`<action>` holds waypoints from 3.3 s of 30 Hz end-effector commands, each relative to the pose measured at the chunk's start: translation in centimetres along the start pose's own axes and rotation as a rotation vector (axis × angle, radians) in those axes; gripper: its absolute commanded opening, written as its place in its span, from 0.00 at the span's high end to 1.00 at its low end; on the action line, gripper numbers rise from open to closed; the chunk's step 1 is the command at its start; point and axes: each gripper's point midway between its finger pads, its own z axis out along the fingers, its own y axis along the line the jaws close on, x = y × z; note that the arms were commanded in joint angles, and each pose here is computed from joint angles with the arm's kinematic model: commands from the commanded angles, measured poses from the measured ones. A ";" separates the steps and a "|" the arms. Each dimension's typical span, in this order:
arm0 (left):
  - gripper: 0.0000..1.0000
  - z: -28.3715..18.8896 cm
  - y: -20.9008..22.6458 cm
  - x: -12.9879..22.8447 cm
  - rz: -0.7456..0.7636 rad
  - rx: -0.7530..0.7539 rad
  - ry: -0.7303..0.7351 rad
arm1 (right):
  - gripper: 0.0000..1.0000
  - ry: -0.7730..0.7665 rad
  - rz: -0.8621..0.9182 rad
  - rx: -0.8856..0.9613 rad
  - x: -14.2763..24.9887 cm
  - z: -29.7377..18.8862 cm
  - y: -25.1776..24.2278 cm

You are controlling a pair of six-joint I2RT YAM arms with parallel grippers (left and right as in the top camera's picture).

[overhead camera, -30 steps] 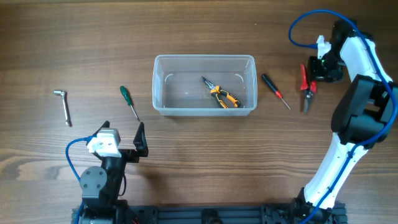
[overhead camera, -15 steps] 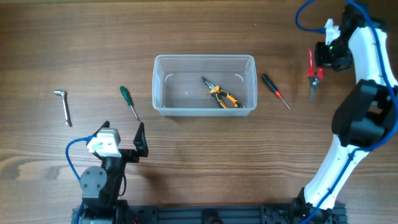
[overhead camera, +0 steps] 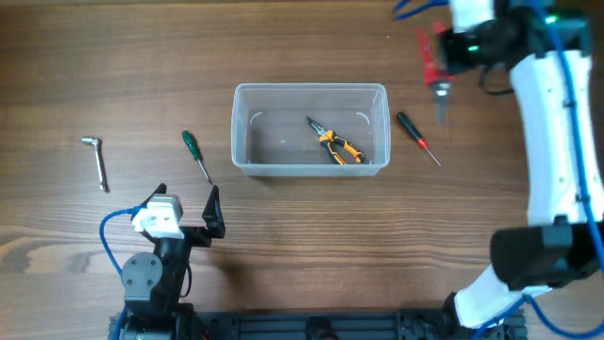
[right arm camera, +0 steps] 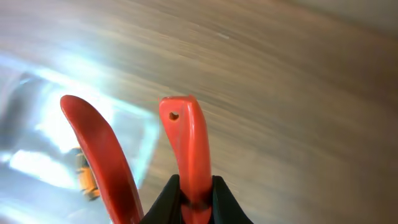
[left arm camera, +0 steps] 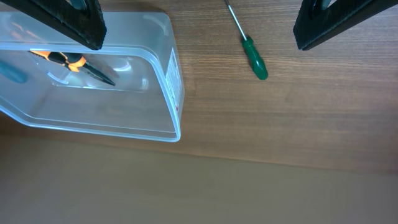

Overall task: Pack container
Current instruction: 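Close the right gripper on a red snips handle and lift, then carry the red snips left over the container with the right gripper, then open the right gripper to drop the snips into the container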

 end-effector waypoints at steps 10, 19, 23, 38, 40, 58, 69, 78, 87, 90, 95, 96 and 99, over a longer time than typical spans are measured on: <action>0.00 0.1 -0.4 0.2 -0.004 0.024 0.005 | 0.95 -0.034 -0.504 -0.188 -1.8 -0.1 16.9; 0.00 0.1 -0.4 0.2 -0.004 0.024 0.005 | 0.96 0.083 -0.600 -0.247 -0.2 7.5 21.0; 0.00 0.1 -0.4 0.2 -0.004 0.024 0.005 | 0.96 0.163 -0.618 -0.238 1.2 12.5 20.9; 0.00 0.1 -0.4 0.2 -0.004 0.024 0.005 | 0.95 0.256 -0.585 -0.259 3.7 18.5 21.3; 0.00 0.1 -0.4 0.2 -0.004 0.024 0.005 | 0.95 0.264 -0.578 -0.262 3.9 18.9 21.4; 0.00 0.1 -0.4 0.3 -0.005 0.023 0.005 | 0.85 0.298 -0.529 -0.262 5.0 20.7 21.4; 0.00 0.1 -0.4 0.3 -0.005 0.024 0.005 | 0.38 0.293 -0.457 -0.187 4.0 20.4 20.4; 0.00 0.1 -0.4 0.3 -0.005 0.024 0.005 | 0.00 0.147 -0.332 0.018 -4.1 10.1 14.0; 0.00 0.1 -0.4 0.3 -0.005 0.024 0.005 | 0.00 0.173 -0.145 0.037 -1.1 -0.2 6.0; 0.00 0.1 -0.4 0.3 -0.005 0.024 0.005 | 0.00 0.155 -0.234 -0.100 0.0 -2.4 6.0; 0.00 0.1 -0.4 0.3 -0.005 0.024 0.005 | 0.00 0.118 -0.125 -0.075 0.4 -1.4 -0.1; 0.00 0.1 -0.4 0.3 -0.005 0.024 0.005 | 0.00 0.136 -0.117 -0.074 1.1 -0.9 -0.8; 0.00 0.1 -0.4 0.3 -0.005 0.024 0.005 | 0.00 0.215 -0.094 -0.104 3.7 1.8 -2.2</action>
